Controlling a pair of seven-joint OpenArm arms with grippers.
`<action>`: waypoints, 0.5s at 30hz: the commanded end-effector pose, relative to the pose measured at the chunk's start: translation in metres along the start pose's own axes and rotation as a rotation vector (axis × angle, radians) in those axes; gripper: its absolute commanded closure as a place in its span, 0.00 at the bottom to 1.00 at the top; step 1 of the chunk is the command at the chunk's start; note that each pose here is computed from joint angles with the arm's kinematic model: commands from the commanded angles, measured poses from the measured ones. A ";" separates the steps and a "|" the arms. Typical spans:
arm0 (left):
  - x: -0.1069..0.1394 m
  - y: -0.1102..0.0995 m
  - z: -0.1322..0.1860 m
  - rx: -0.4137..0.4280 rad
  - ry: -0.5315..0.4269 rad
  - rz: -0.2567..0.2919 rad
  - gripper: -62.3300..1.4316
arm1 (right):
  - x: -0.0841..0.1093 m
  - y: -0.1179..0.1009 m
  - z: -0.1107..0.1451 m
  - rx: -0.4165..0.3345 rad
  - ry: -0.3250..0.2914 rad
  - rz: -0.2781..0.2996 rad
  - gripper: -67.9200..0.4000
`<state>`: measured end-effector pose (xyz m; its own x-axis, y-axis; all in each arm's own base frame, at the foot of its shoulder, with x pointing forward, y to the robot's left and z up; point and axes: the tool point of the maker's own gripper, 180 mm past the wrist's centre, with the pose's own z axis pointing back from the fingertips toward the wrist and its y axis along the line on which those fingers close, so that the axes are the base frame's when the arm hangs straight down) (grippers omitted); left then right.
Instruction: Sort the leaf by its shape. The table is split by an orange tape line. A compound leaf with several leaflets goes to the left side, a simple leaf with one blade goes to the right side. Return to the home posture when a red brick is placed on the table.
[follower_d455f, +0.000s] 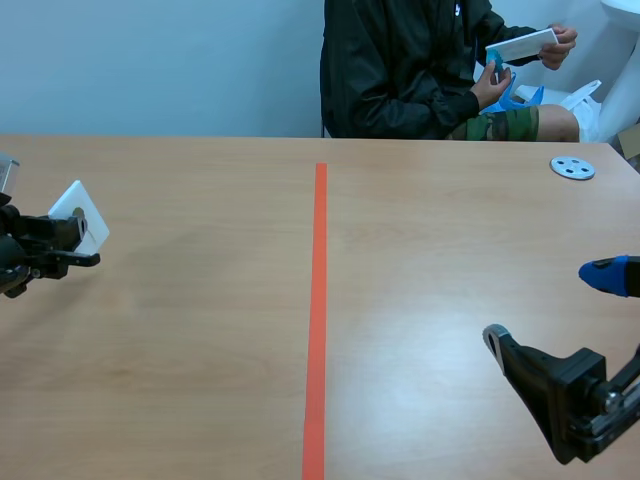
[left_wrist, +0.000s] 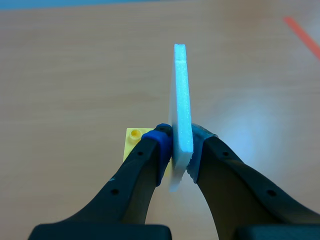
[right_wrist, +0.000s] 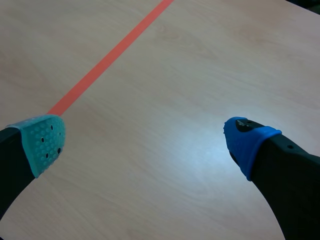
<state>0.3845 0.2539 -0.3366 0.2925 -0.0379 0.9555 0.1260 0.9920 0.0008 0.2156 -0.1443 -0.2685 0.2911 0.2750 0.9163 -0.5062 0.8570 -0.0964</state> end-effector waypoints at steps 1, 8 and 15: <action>0.016 0.003 -0.002 0.006 -0.058 0.029 0.91 | 0.009 -0.007 -0.001 -0.018 -0.032 0.011 0.00; -0.002 0.035 0.005 0.128 -0.066 0.101 0.91 | 0.009 -0.007 -0.001 -0.018 -0.032 0.010 0.00; -0.016 0.055 0.010 0.186 -0.057 0.109 0.91 | 0.008 -0.007 -0.001 -0.018 -0.031 0.011 0.00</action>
<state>0.3617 0.3112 -0.3706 0.3070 0.0765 0.9486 -0.0939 0.9943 -0.0498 0.2156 -0.1443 -0.2685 0.2911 0.2750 0.9163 -0.5062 0.8570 -0.0964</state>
